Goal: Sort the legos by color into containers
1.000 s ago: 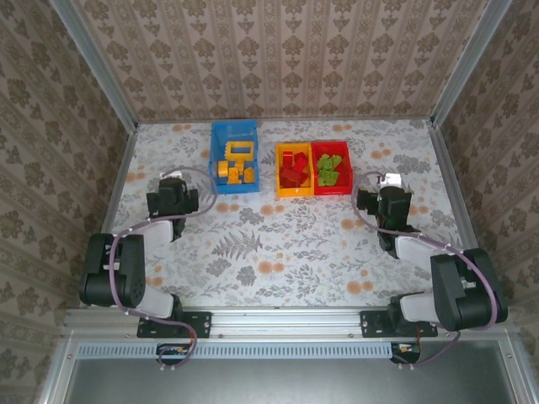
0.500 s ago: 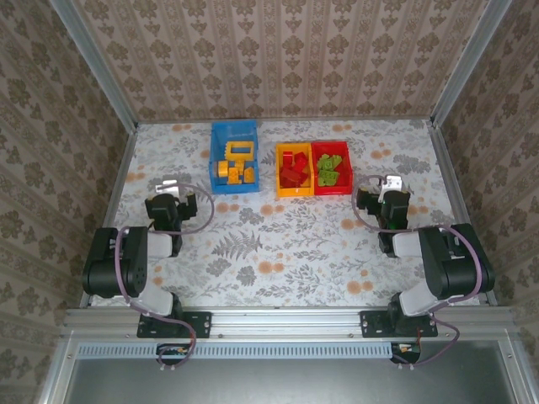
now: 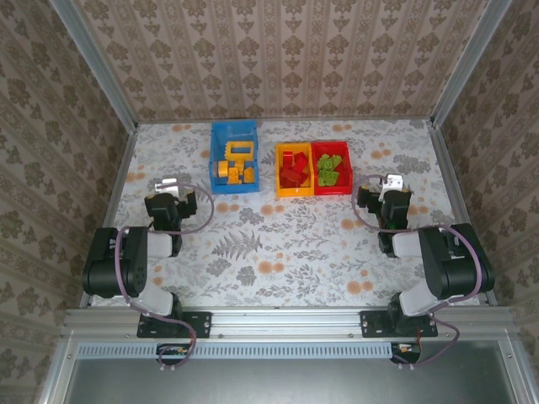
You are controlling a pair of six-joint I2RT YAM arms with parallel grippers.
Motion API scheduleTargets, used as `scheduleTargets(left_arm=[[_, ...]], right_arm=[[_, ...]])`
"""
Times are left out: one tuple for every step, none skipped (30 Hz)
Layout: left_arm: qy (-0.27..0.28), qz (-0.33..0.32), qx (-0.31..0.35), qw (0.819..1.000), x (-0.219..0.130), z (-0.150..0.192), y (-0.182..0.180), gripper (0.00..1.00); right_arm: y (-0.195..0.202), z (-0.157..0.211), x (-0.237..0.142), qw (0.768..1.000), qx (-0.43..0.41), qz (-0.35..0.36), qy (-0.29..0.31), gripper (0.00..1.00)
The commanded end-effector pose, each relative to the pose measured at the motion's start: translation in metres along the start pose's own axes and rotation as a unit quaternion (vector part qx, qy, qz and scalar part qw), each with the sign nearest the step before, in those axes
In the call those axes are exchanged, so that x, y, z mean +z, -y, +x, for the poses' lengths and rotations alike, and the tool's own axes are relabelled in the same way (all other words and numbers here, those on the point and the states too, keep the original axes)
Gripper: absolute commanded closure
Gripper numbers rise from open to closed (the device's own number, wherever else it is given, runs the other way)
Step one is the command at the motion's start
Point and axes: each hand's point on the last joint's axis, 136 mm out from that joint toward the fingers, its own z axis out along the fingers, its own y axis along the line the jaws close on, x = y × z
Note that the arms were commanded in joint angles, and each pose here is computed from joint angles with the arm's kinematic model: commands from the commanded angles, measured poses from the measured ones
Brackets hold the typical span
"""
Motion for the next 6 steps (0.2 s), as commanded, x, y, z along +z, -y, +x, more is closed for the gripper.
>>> scheduleTargets(left_arm=[[0.024,0.001,-0.006,1.000,0.0018,-0.0160,-0.0005,0.00],[0.024,0.001,-0.006,1.000,0.0016,-0.0160,-0.0004,0.00],[0.024,0.000,-0.007,1.000,0.0018,-0.0161,-0.0004,0.00],[0.024,0.000,-0.006,1.000,0.0017,-0.0162,-0.0008,0.00],[0.024,0.001,-0.007,1.000,0.0018,-0.0159,-0.0002,0.00],[0.025,0.000,-0.006,1.000,0.0013,-0.0162,-0.0007,0.00]], right_arm=[[-0.0031,-0.0118,0.0039,1.000,0.008,-0.001,0.015,0.00],[-0.0028,-0.0114,0.0042,1.000,0.008,-0.001,0.014,0.00],[-0.0030,-0.0118,0.0037,1.000,0.008,-0.002,0.015,0.00],[-0.0032,-0.0120,0.0027,1.000,0.008,-0.003,0.018,0.00],[-0.0050,-0.0117,0.0020,1.000,0.005,-0.009,0.019,0.00],[-0.0074,-0.0125,0.0008,1.000,0.002,-0.017,0.023,0.00]])
